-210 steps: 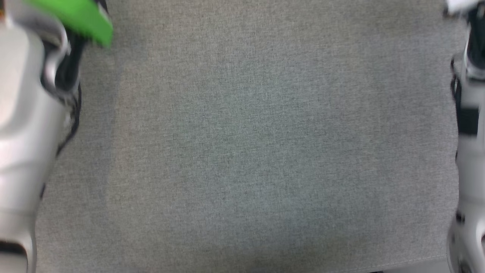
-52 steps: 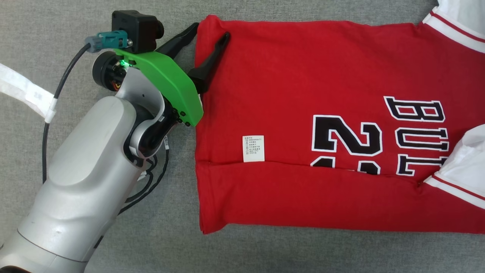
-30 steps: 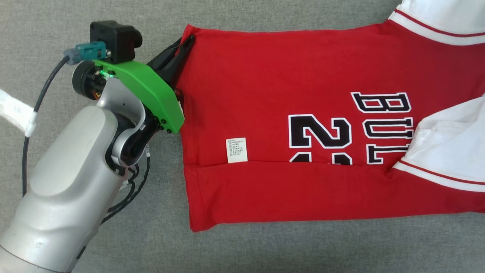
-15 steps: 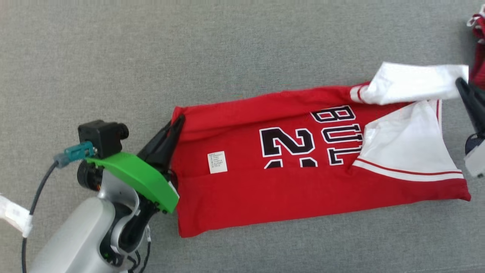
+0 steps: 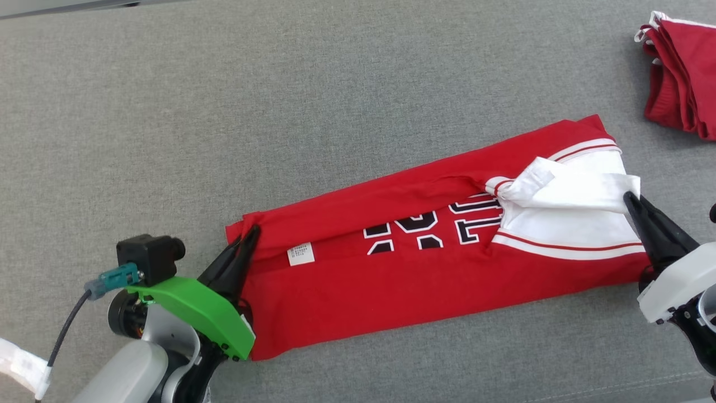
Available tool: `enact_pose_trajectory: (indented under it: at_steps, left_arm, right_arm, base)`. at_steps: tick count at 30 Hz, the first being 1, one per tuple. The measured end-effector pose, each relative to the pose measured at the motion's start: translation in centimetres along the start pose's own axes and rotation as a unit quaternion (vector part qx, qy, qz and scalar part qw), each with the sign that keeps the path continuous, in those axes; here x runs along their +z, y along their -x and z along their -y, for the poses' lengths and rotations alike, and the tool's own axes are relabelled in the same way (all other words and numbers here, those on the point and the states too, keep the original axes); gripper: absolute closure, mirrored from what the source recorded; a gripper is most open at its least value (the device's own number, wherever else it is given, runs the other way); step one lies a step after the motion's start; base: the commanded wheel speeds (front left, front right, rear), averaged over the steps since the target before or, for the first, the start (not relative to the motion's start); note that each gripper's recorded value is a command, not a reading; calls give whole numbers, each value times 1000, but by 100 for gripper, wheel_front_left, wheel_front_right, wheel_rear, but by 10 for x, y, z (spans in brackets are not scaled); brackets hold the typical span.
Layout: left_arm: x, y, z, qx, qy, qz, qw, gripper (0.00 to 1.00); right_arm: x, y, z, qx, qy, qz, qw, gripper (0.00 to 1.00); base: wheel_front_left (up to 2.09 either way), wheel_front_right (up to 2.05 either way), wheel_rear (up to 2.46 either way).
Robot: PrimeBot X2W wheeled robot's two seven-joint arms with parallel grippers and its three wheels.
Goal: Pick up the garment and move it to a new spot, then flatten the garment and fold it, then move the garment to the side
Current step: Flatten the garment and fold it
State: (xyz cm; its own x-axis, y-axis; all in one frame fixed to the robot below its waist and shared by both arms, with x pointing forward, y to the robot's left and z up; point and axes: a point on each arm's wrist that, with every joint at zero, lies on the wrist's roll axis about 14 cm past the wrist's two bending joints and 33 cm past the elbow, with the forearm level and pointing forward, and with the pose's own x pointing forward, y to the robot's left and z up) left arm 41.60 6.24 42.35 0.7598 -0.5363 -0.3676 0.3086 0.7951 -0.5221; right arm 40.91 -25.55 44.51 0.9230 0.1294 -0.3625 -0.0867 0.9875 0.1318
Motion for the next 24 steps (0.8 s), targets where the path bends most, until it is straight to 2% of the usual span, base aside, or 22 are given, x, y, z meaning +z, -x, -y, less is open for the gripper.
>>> enact_pose_trajectory:
  at_steps: [1, 8, 10, 12, 15, 20, 24]
  left_arm:
    - [-3, 2, -5, 10, 2, 0, 1000, 0]
    - [-59, 38, -38, 83, -31, -58, 994, 0]
    - [-56, 46, -43, 109, -19, -27, 994, 0]
    - [-42, 51, -53, 134, -28, 18, 990, 0]
    - [-22, 51, -58, 157, -29, 80, 984, 0]
    - [-6, 50, -56, 171, -39, 128, 976, 0]
    - [9, 53, -54, 179, -44, 170, 968, 0]
  right_arm:
    - [-2, 0, 0, 1, 1, -5, 1000, 0]
    - [-22, 24, 0, 18, -4, -79, 997, 0]
    - [-4, 30, 17, -3, -6, -62, 998, 0]
    - [15, 31, 38, -32, 8, -45, 998, 0]
    - [24, 20, 46, -50, 9, -43, 998, 0]
    - [-12, -9, 23, -24, 6, -129, 991, 0]
    - [-43, -23, 22, -26, 20, -192, 981, 0]
  base:
    - [0, 0, 0]
    - [0, 0, 0]
    - [0, 0, 0]
    - [0, 0, 0]
    - [0, 0, 0]
    - [0, 0, 0]
    - [0, 0, 0]
